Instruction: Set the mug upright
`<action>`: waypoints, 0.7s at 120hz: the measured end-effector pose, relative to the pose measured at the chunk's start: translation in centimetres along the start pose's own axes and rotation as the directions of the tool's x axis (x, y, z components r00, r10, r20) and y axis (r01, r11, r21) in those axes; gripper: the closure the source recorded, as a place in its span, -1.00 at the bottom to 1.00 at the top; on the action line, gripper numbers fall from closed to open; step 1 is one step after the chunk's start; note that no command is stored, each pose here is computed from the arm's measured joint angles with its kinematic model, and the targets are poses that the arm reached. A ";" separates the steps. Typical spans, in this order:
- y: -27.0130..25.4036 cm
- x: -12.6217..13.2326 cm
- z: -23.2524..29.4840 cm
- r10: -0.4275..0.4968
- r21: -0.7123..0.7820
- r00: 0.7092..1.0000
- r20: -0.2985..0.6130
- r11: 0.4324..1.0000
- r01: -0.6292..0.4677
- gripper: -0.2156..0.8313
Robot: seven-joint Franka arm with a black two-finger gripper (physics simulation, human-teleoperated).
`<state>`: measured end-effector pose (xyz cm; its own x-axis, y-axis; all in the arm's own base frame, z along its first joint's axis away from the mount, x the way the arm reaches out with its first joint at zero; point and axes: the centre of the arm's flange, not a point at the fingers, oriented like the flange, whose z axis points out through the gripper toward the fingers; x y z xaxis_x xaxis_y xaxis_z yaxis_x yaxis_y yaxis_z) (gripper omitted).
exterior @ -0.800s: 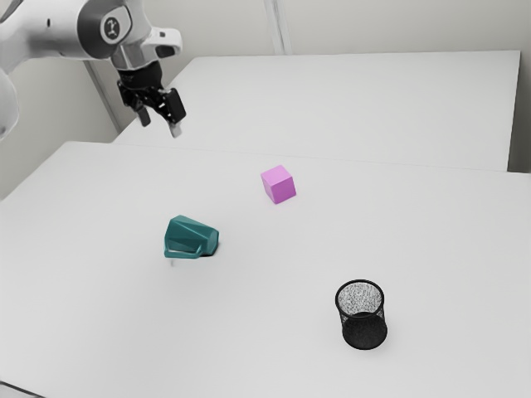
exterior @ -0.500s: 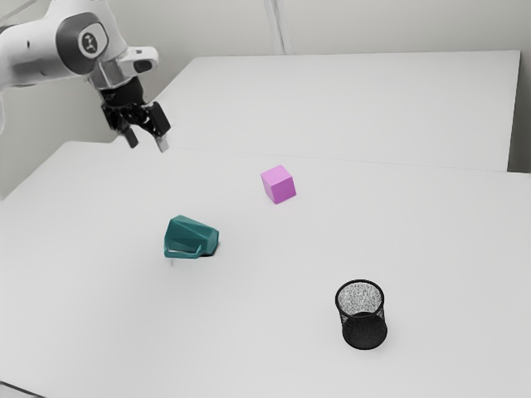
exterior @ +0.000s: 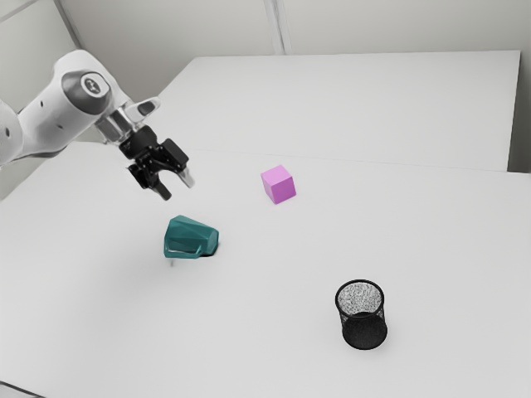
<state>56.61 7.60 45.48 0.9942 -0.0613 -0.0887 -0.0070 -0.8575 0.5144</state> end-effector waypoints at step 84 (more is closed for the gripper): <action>-13.8 3.0 2.6 -0.087 -0.202 0.992 -0.094 0.977 0.066 -0.59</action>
<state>59.36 17.94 35.85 0.9967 0.0615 -0.0523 0.0807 -0.7390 0.6689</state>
